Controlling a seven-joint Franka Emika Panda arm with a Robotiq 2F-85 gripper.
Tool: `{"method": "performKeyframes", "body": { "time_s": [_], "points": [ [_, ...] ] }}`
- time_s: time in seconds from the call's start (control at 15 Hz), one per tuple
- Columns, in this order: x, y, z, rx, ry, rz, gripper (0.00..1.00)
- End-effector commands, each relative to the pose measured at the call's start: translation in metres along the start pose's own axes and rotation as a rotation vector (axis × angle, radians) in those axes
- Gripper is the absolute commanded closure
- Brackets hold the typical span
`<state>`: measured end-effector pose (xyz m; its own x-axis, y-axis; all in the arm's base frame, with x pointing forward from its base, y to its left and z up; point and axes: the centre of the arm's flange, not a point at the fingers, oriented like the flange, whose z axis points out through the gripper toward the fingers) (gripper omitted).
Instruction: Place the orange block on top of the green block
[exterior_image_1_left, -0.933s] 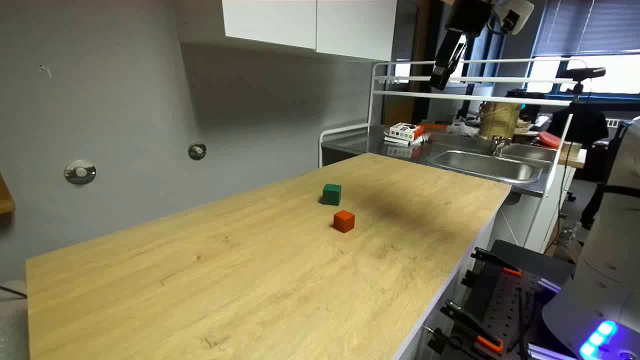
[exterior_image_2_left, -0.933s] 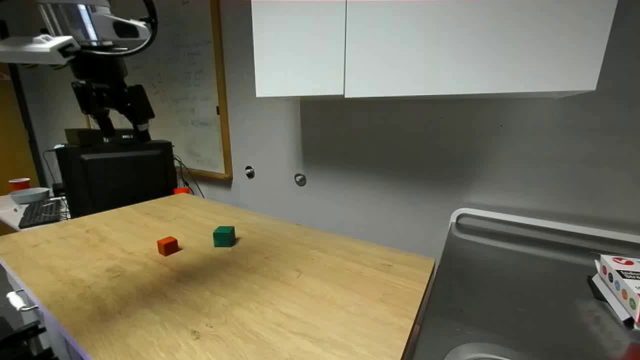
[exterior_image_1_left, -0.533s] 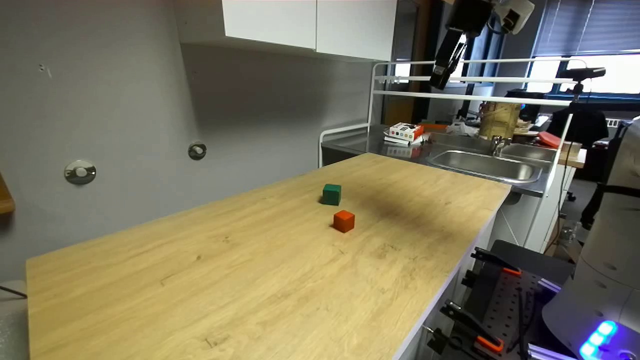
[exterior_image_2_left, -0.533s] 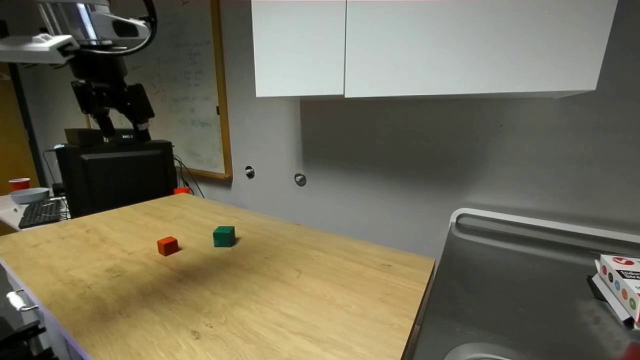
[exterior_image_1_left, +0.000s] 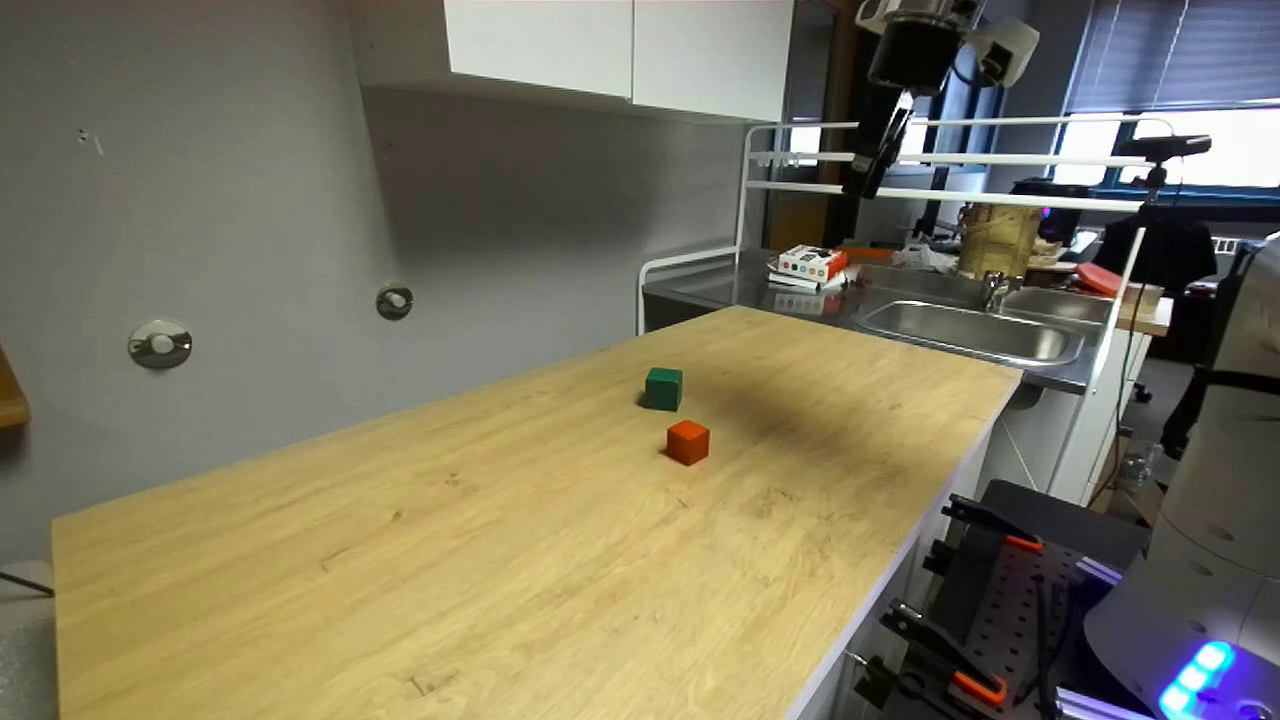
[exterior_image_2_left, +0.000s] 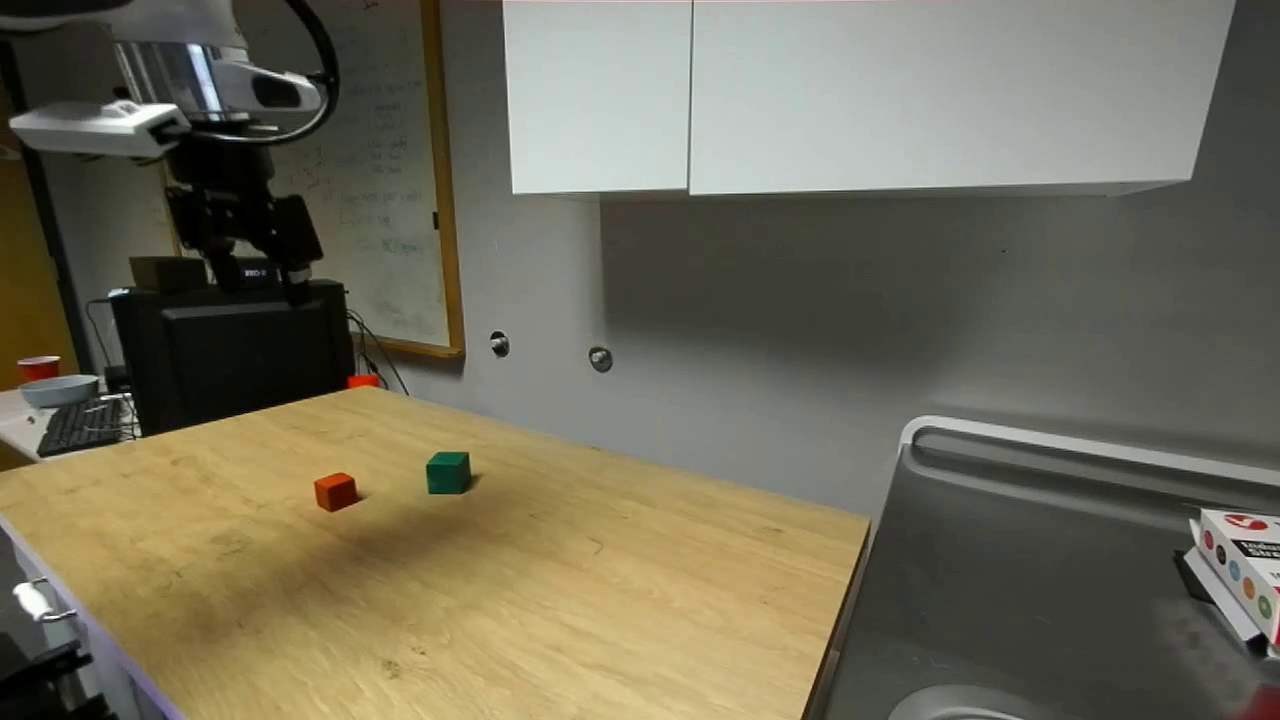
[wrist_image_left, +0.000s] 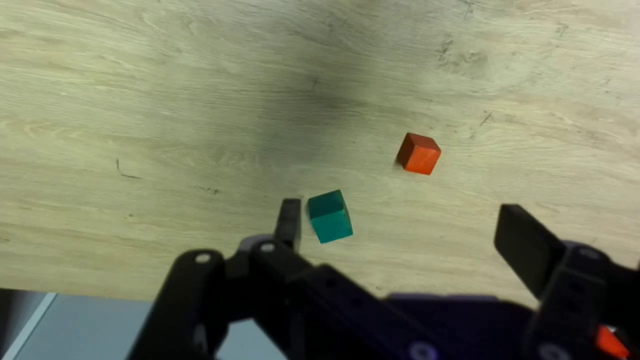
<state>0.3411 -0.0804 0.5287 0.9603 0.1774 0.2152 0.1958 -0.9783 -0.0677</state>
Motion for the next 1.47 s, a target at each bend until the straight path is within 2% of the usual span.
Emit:
{"method": "performKeyframes", "body": {
  "time_s": [0.0,0.33,0.73,1.07,1.4],
  "points": [
    [0.055,-0.011,0.051,0.036,-0.079,-0.007,0.0],
    [0.111,-0.048,0.149,0.094,-0.208,-0.054,0.0],
    [0.15,-0.067,0.248,0.175,-0.364,-0.051,0.0],
    [0.175,-0.064,0.301,0.238,-0.405,0.012,0.0],
    [0.184,-0.052,0.336,0.246,-0.434,0.072,0.0]
  ]
}}
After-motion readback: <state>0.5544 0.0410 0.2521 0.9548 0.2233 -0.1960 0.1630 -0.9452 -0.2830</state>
